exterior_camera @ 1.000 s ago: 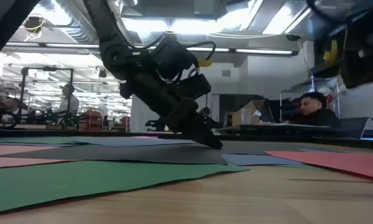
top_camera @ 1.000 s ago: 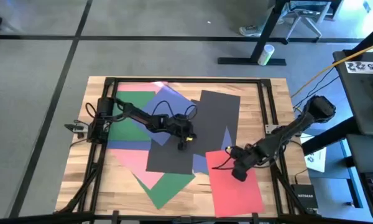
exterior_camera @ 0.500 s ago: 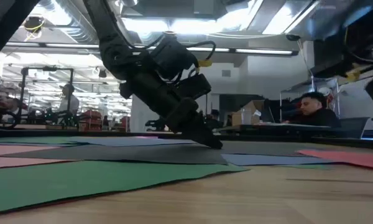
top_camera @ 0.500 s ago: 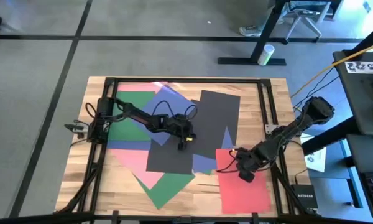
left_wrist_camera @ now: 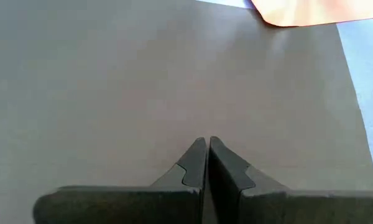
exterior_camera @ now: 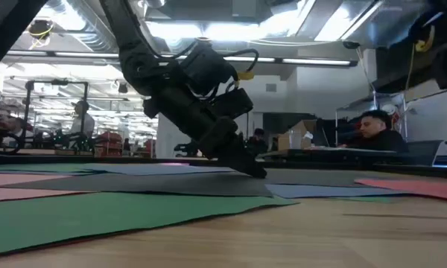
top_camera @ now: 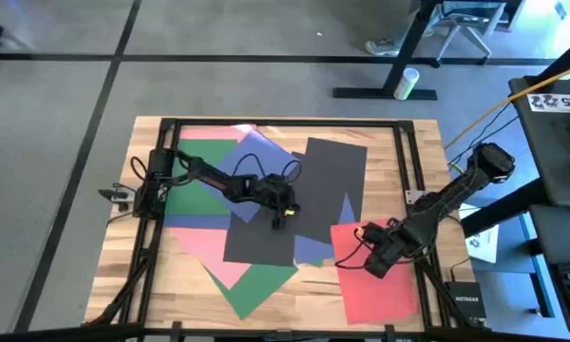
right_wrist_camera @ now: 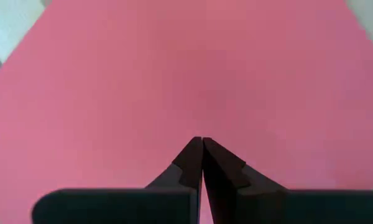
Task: Organize paper
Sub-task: Move the red paper to the bottom right of the table
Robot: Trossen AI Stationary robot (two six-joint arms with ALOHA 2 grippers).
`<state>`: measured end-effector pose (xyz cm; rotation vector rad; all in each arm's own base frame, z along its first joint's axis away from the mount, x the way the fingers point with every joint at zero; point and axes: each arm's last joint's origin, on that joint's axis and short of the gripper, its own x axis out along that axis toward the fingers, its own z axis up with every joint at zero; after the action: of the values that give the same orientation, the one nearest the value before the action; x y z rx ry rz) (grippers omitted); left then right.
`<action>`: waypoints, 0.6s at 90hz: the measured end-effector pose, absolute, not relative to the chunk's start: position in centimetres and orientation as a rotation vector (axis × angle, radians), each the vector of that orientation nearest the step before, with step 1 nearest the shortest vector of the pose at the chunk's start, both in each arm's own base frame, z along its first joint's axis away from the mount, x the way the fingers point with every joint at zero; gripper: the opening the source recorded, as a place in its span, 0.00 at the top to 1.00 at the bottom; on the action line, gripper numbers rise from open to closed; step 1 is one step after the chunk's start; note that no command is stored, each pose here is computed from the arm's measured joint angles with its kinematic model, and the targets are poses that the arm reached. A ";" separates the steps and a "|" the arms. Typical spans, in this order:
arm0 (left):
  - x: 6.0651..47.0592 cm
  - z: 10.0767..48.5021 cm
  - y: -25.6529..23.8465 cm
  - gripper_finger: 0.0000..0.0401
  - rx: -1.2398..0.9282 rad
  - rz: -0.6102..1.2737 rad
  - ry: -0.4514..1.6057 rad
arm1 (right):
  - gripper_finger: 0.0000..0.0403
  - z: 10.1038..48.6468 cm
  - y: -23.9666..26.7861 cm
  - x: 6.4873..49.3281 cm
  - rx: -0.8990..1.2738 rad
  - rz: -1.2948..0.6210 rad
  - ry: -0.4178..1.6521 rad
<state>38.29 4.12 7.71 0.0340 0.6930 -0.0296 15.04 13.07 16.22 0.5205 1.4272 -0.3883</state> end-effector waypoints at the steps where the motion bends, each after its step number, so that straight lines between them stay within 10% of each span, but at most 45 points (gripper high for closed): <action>1: 38.3 7.7 4.1 1.00 0.034 -0.030 0.693 | 1.00 16.2 13.1 15.0 0.519 -0.390 1.429; 54: 38.3 7.7 4.1 1.00 0.033 -0.029 0.693 | 1.00 14.5 14.2 12.8 0.631 -0.347 1.677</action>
<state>38.29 4.15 7.71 0.0333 0.6930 -0.0292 12.82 14.16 14.47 0.6305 1.6768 -0.3468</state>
